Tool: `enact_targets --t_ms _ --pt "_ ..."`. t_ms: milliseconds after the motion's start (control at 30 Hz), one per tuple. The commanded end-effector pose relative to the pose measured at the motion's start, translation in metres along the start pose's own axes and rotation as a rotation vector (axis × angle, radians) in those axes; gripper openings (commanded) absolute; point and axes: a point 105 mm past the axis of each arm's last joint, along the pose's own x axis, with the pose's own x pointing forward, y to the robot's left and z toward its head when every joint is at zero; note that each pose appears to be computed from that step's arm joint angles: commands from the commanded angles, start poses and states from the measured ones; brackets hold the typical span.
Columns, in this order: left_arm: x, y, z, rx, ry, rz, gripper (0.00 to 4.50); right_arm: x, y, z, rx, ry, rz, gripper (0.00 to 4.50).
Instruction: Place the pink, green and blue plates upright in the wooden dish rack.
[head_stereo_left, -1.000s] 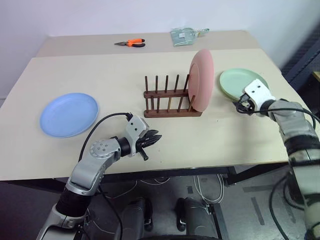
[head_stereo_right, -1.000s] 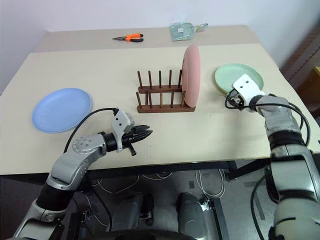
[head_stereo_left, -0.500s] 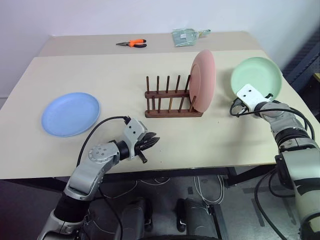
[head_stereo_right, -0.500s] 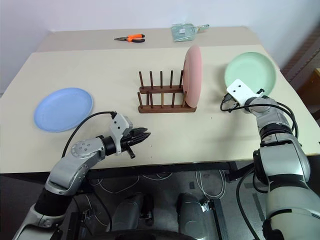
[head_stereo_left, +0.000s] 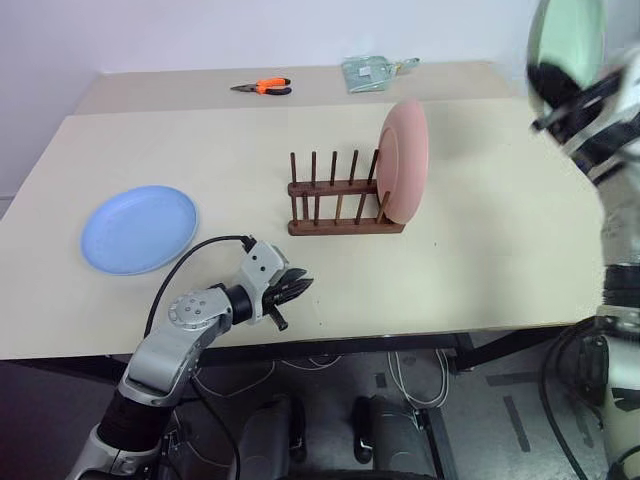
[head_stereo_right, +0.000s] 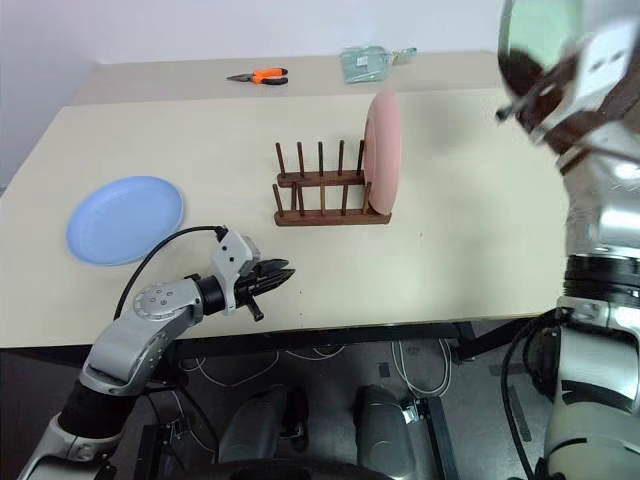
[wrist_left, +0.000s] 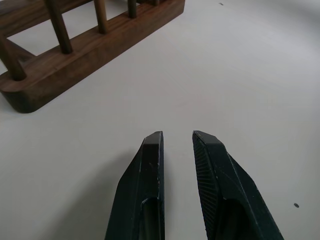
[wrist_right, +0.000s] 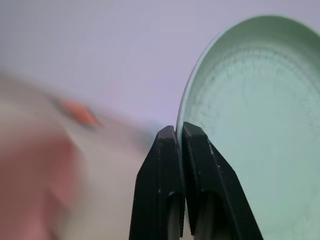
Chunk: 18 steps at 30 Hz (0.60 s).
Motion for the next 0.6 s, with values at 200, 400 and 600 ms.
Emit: enact_targets --t_ms 200,400,600 --pt "-0.003 0.013 0.014 0.033 -0.06 0.013 0.93 0.017 0.133 0.038 0.589 -0.093 0.451 0.05" --pt "-0.004 0.01 0.012 0.035 -0.058 0.015 0.93 0.037 0.138 -0.005 0.802 0.037 0.354 0.05" --pt "-0.005 0.009 0.013 0.033 -0.058 0.026 0.93 0.042 0.132 -0.048 0.891 0.176 0.277 0.05"
